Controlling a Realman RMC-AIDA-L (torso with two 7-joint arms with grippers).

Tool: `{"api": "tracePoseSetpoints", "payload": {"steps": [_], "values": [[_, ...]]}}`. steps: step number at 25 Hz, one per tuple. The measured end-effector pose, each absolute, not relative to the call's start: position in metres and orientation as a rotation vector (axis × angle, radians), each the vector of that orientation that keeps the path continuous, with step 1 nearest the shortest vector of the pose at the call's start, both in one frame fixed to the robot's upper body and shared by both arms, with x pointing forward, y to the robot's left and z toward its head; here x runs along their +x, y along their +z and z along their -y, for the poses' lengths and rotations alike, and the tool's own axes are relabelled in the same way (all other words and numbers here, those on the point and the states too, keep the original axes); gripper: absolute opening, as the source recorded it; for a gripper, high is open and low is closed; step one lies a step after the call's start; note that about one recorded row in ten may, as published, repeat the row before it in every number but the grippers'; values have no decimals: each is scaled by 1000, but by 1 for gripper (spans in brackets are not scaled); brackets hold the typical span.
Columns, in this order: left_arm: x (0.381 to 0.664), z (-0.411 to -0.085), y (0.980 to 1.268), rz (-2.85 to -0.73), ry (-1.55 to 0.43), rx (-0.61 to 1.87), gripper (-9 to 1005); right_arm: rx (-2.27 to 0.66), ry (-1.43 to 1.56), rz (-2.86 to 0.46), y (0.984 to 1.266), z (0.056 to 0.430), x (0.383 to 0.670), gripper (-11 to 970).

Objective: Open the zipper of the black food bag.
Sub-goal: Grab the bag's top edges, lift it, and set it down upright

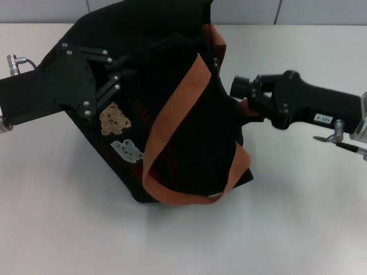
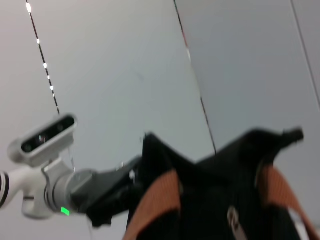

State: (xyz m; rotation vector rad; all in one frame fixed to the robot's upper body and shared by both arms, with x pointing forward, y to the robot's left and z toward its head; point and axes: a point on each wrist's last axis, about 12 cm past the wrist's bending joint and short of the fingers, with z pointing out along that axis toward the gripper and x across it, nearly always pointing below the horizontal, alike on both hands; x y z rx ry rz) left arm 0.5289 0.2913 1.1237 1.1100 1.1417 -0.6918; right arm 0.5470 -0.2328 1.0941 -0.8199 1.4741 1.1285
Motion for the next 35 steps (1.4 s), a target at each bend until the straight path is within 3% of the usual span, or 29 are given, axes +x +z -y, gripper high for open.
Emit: {"api": "tracePoseSetpoints", "payload": {"steps": [15,30,35], "values": [[527,-287,1120,-1138,-719,1109,135,-855,1046,-1433,1089,220,553,302],[530,-282,1121,-1133,-727,1131,140,-899,1057,-1430,1091,208,559,254],[529,-283,1120,-1135,-727,1129,142,-895,1058,-1433,1090,209,557,101]]}}
